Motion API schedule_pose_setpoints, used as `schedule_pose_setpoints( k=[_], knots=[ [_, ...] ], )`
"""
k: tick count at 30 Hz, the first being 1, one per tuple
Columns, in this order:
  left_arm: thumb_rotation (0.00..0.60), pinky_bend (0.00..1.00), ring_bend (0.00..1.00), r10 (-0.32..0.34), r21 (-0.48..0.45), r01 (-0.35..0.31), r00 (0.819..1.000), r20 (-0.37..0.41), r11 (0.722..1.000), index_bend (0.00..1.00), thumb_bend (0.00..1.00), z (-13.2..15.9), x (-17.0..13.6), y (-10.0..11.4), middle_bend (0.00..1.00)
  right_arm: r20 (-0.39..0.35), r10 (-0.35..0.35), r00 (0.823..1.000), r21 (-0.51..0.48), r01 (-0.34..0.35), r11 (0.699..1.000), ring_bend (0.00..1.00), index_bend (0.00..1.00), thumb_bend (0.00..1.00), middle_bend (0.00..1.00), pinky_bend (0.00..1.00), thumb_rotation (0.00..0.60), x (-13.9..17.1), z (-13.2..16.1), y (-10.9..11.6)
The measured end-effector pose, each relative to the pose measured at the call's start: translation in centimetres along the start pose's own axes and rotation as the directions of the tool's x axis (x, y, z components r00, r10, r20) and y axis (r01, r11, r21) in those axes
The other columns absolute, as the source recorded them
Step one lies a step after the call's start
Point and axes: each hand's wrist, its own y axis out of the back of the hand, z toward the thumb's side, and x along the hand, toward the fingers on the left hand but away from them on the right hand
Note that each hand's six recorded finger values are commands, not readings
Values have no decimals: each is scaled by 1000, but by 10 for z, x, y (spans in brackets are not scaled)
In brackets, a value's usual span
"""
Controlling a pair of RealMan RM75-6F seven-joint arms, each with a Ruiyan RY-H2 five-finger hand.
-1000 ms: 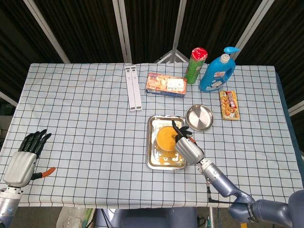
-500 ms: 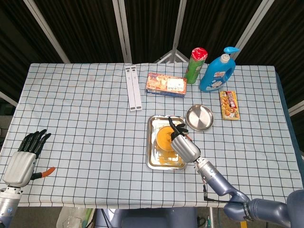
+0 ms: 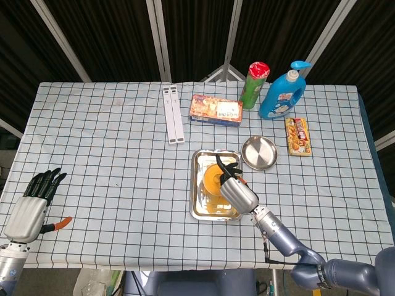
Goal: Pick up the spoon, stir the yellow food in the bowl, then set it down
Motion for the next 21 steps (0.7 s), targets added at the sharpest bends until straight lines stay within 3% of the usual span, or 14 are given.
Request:
schedule_pose_setpoints(
  k=[10, 21],
  knots=[
    [600, 36, 0, 1, -4, -1, 1000, -3, 1000, 0, 0, -1, 0, 0, 0, -28, 30, 999, 40, -29, 999, 428, 611, 545, 609, 0, 600, 3, 11, -12],
    [600, 35, 0, 3, -1, -3, 1000, -1, 1000, 0, 0, -1, 0, 1, 0, -10, 73, 997, 75, -72, 995, 428, 611, 545, 609, 0, 600, 8, 1, -29]
  ],
)
